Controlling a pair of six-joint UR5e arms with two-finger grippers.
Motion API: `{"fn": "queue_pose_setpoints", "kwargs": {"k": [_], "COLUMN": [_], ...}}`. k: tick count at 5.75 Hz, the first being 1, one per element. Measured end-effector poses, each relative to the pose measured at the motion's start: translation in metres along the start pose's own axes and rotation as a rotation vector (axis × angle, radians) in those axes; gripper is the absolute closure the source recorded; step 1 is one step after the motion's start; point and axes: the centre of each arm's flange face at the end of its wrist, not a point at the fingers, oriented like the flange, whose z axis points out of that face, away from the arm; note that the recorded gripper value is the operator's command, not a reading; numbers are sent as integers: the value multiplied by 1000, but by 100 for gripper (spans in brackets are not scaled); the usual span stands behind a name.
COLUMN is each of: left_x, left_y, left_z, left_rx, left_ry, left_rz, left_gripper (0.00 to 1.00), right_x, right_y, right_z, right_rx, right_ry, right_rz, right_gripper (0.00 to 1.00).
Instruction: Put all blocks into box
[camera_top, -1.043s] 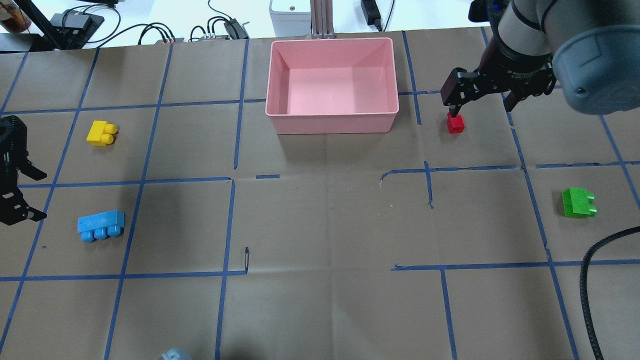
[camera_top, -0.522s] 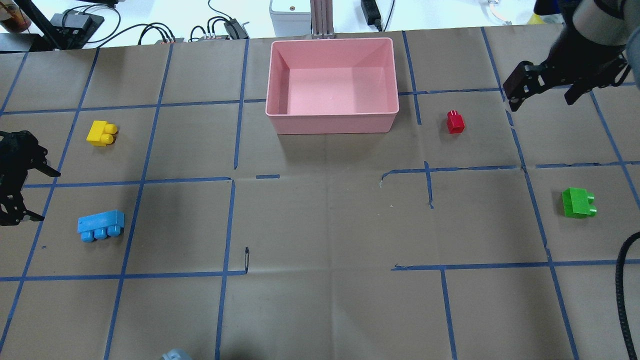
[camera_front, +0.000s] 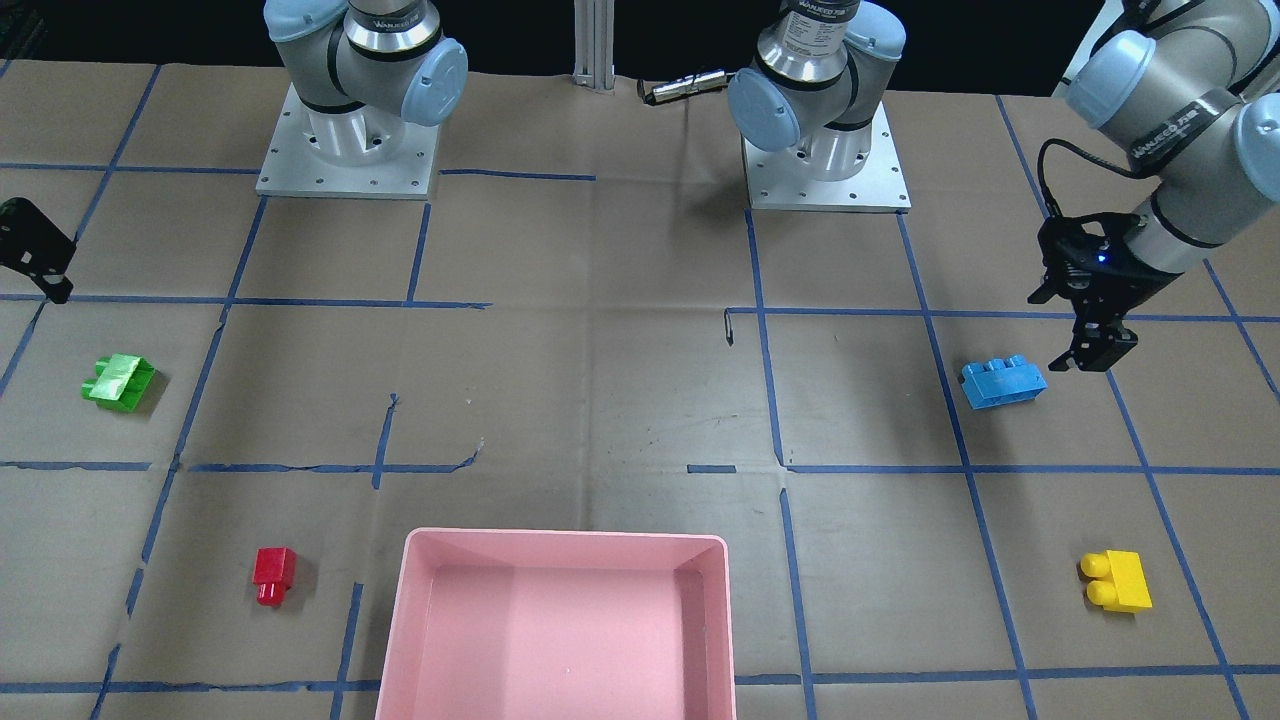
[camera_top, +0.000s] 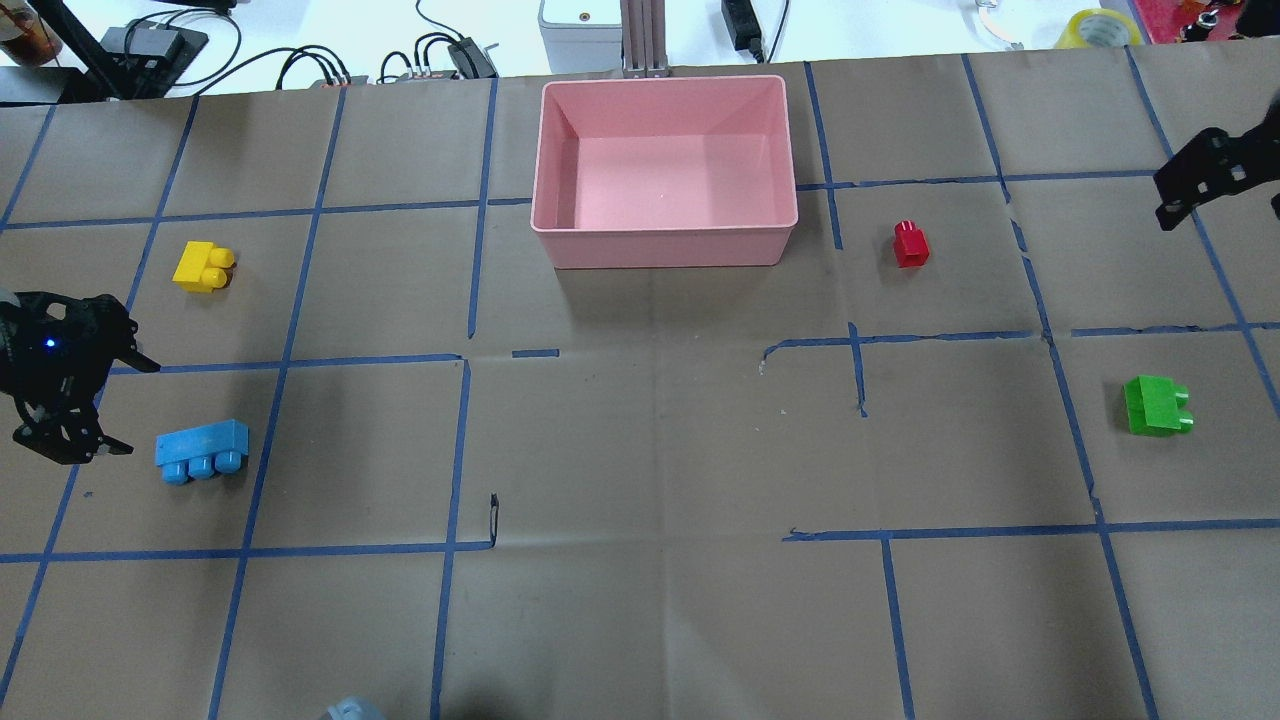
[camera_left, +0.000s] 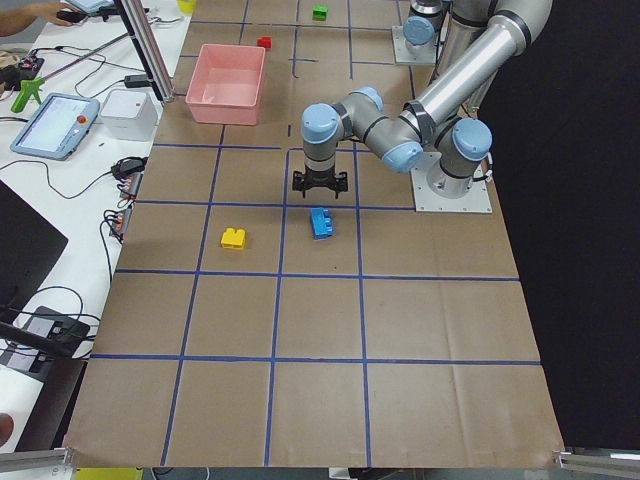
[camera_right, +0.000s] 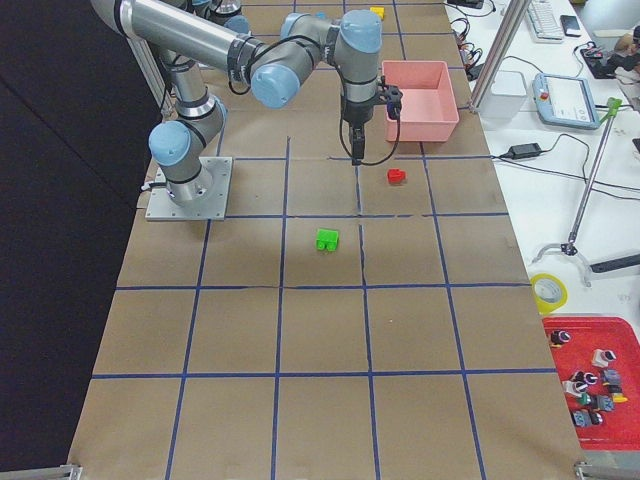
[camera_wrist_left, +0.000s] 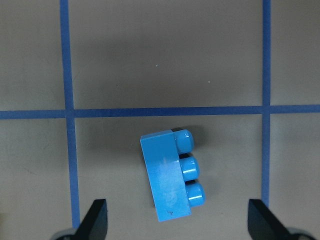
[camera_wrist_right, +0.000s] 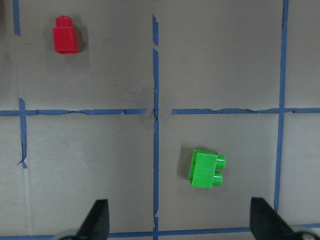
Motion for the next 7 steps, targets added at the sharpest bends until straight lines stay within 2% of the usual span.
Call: {"fn": "queue_pose_setpoints", "kwargs": {"k": [2,3,5,7], "left_x": [11,14,7,4], "left_y": [-8,-11,-5,-1], "left_z": [30,39,63,86], "left_rx": [-16,-5,-2,-14], "left_ry": [-26,-32,-62,-80], "left_rz": [-80,-99,-108,-110], "left_gripper": [1,1,1,2], "right_x": [14,19,47,69], "right_y": [6,7,21,27], "right_z": [23,41,89,122], "right_rx": [-16,-1,10,14], "right_ry": [-8,2,2,-23], "right_rz": [-10,-28,-15,-17], "right_gripper": [0,0,0,0]}}
